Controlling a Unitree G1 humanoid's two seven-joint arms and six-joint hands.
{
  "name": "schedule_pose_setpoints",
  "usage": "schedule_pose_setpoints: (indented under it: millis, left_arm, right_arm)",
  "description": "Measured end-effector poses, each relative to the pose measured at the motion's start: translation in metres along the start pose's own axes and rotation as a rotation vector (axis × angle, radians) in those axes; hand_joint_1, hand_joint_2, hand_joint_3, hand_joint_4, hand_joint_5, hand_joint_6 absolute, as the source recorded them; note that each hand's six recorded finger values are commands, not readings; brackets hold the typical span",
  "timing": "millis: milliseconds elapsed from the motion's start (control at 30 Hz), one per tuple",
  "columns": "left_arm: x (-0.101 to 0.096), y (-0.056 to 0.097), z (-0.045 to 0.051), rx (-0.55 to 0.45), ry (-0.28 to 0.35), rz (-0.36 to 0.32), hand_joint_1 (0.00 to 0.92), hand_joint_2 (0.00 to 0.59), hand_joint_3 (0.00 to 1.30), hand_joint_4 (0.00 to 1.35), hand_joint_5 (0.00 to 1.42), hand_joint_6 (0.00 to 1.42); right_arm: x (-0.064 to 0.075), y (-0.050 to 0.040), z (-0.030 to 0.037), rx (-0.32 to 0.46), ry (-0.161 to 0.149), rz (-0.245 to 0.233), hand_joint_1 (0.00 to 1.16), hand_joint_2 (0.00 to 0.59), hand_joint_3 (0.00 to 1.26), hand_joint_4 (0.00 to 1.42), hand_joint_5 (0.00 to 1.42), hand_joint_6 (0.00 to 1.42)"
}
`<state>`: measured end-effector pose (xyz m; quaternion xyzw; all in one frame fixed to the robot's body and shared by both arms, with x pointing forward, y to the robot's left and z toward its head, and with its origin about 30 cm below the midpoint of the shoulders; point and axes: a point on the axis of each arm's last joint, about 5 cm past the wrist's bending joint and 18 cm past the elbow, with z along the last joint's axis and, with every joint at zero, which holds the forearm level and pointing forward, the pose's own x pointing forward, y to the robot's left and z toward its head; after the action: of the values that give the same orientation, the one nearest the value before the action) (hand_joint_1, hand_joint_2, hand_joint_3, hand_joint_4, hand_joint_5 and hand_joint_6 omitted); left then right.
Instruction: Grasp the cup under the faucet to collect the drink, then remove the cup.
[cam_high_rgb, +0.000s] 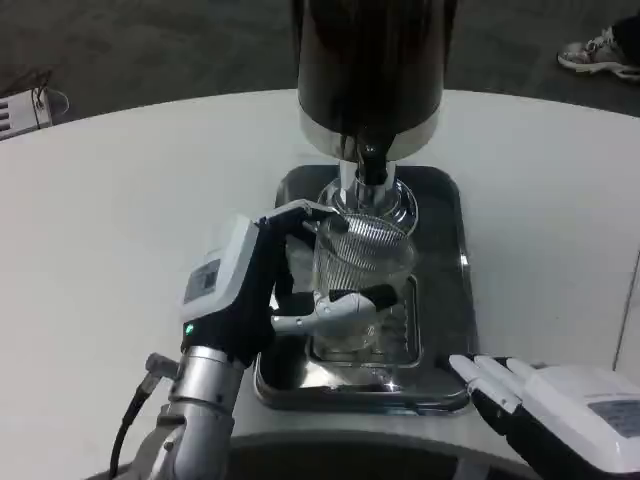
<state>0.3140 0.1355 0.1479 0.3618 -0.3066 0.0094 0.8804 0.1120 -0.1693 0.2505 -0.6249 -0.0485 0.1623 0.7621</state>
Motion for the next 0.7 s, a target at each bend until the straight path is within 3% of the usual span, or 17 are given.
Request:
schedule_pose_setpoints:
  millis: [100, 167, 467, 600, 700]
  left_arm:
    - [0.0009, 0.0006, -0.0007, 0.013, -0.002, -0.008, 0.545, 0.004, 0.83, 0.89, 1.14, 1.36]
    - [-0.0002, 0.0006, -0.0025, 0.028, 0.004, -0.023, 0.523, 0.013, 0.76, 0.79, 1.07, 1.31]
    - [-0.0014, -0.0001, -0.0048, 0.041, 0.038, -0.058, 0.311, 0.058, 0.5, 0.52, 0.89, 1.11]
    - [-0.0017, 0.0004, -0.0063, 0.053, 0.059, -0.106, 0.228, 0.033, 0.27, 0.17, 0.45, 0.6]
    - [0.0001, 0.0036, -0.0063, 0.039, 0.064, -0.128, 0.184, 0.019, 0.18, 0.04, 0.26, 0.41]
  right_arm:
    - [-0.0001, 0.0, -0.0001, 0.0, -0.003, 0.0, 0.55, 0.421, 0.0, 0.0, 0.0, 0.0]
    - [-0.0002, 0.0, -0.0003, -0.001, -0.003, 0.0, 0.55, 0.421, 0.0, 0.0, 0.0, 0.0]
    - [-0.0007, 0.0006, -0.0008, 0.002, -0.002, 0.006, 0.55, 0.421, 0.0, 0.0, 0.0, 0.0]
    - [-0.0008, 0.0007, -0.0008, 0.005, -0.006, 0.007, 0.55, 0.421, 0.0, 0.0, 0.0, 0.0]
    - [-0.0008, 0.0007, -0.0009, 0.007, -0.007, 0.007, 0.55, 0.421, 0.0, 0.0, 0.0, 0.0]
